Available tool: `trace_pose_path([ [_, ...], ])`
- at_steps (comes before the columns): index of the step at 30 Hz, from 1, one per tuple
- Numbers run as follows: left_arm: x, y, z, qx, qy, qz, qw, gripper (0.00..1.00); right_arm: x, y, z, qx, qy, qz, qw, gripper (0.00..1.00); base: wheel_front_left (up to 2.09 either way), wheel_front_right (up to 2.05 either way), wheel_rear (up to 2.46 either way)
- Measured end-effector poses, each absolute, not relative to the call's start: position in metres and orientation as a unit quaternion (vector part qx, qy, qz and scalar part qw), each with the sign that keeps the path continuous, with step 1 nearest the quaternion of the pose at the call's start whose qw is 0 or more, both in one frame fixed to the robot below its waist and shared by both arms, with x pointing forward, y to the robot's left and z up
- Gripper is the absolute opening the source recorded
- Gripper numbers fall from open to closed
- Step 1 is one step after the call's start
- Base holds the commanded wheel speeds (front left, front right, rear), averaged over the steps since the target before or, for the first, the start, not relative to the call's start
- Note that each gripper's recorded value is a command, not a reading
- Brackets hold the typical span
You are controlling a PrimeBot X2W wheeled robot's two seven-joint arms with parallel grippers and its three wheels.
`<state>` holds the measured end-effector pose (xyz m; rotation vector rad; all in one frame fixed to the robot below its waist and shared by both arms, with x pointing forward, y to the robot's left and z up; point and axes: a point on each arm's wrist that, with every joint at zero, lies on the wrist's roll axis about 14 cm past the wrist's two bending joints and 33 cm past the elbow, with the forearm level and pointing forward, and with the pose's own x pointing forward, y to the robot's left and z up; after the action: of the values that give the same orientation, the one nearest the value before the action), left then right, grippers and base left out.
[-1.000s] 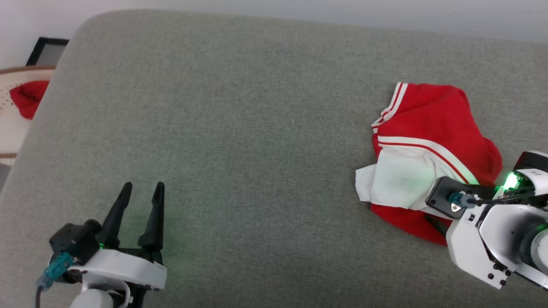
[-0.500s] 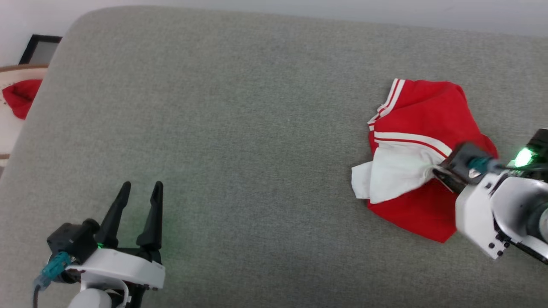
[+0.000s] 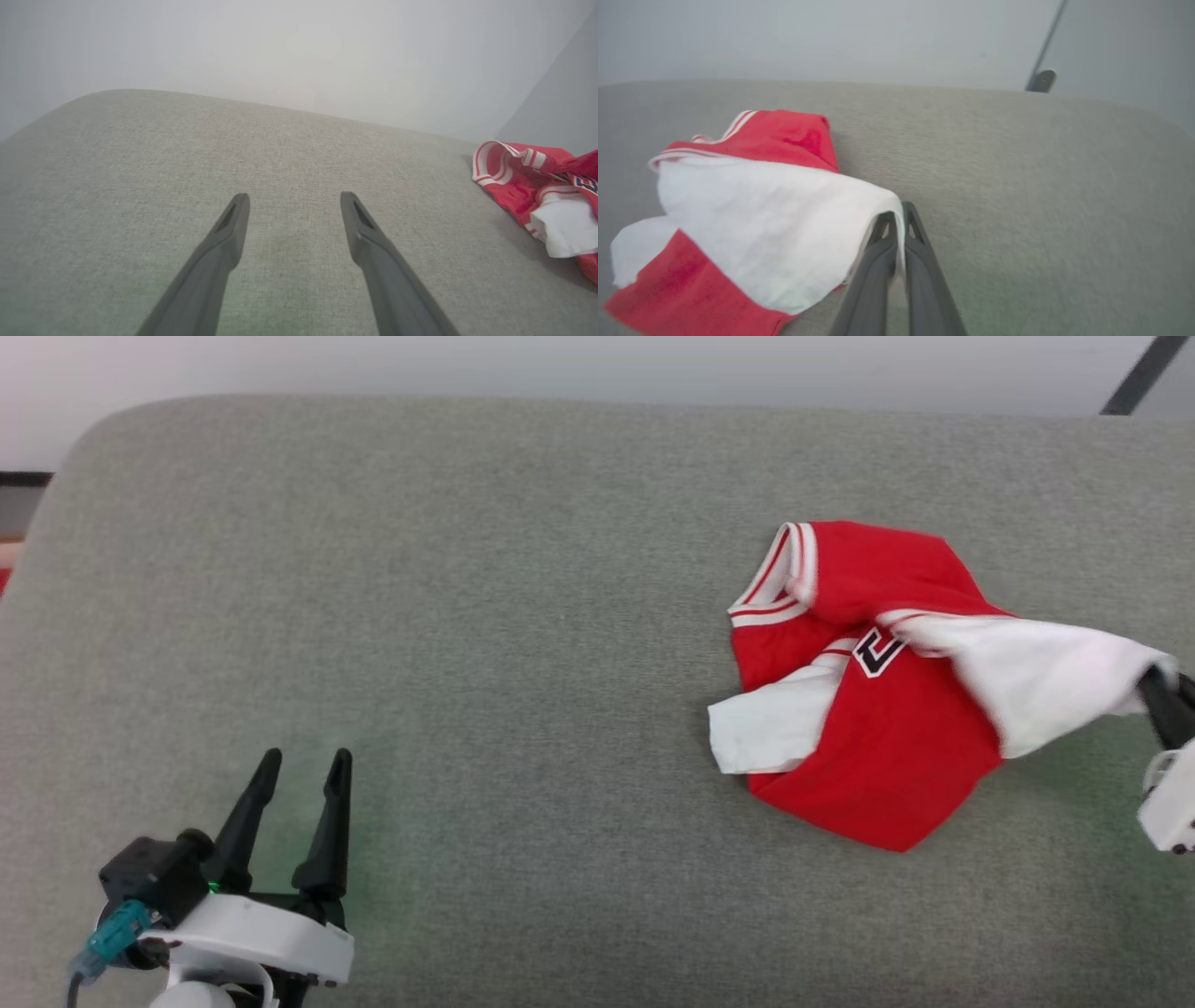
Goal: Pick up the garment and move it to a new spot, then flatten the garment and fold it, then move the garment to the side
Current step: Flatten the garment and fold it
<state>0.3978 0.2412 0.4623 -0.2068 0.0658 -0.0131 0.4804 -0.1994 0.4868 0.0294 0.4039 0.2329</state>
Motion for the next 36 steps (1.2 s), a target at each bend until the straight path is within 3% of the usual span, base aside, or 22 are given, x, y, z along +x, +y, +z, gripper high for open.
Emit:
trace_pose_path([
  [6, 0.405, 0.232, 0.464, -0.107, 0.031, -0.024, 0.993, 1.00, 0.462, -0.247, 0.461, 0.146, 0.205, -0.023, 0.968, 0.00, 0.00, 0.00, 0.00],
  [10, 0.407, 0.232, 0.463, -0.109, 0.033, -0.026, 0.993, 1.00, 0.459, -0.284, 0.448, 0.264, 0.184, -0.120, 0.939, 0.00, 0.00, 0.00, 0.00],
  [14, 0.408, 0.229, 0.458, -0.111, 0.039, -0.030, 0.993, 1.00, 0.464, -0.307, 0.443, 0.291, 0.174, -0.166, 0.926, 0.00, 0.00, 0.00, 0.00],
  [23, 0.414, 0.231, 0.454, -0.111, 0.045, -0.030, 0.992, 1.00, 0.475, -0.312, 0.422, 0.251, 0.191, -0.198, 0.928, 0.02, 0.00, 0.00, 0.00],
  [24, 0.414, 0.232, 0.453, -0.111, 0.046, -0.029, 0.992, 1.00, 0.475, -0.312, 0.420, 0.248, 0.193, -0.200, 0.928, 0.11, 0.00, 0.00, 0.00],
  [25, 0.414, 0.232, 0.453, -0.110, 0.047, -0.029, 0.992, 1.00, 0.476, -0.312, 0.418, 0.247, 0.193, -0.202, 0.928, 0.11, 0.00, 0.00, 0.00],
  [26, 0.416, 0.232, 0.453, -0.109, 0.047, -0.030, 0.993, 1.00, 0.477, -0.312, 0.417, 0.244, 0.193, -0.203, 0.928, 0.47, 0.00, 0.00, 0.00],
  [27, 0.417, 0.232, 0.453, -0.107, 0.047, -0.032, 0.993, 1.00, 0.478, -0.313, 0.418, 0.242, 0.189, -0.204, 0.930, 0.98, 0.00, 0.00, 0.00],
  [36, 0.439, 0.221, 0.482, -0.067, 0.021, -0.096, 0.993, 1.00, 0.475, -0.325, 0.451, 0.209, 0.123, -0.199, 0.950, 1.00, 0.00, 0.00, 0.00],
])
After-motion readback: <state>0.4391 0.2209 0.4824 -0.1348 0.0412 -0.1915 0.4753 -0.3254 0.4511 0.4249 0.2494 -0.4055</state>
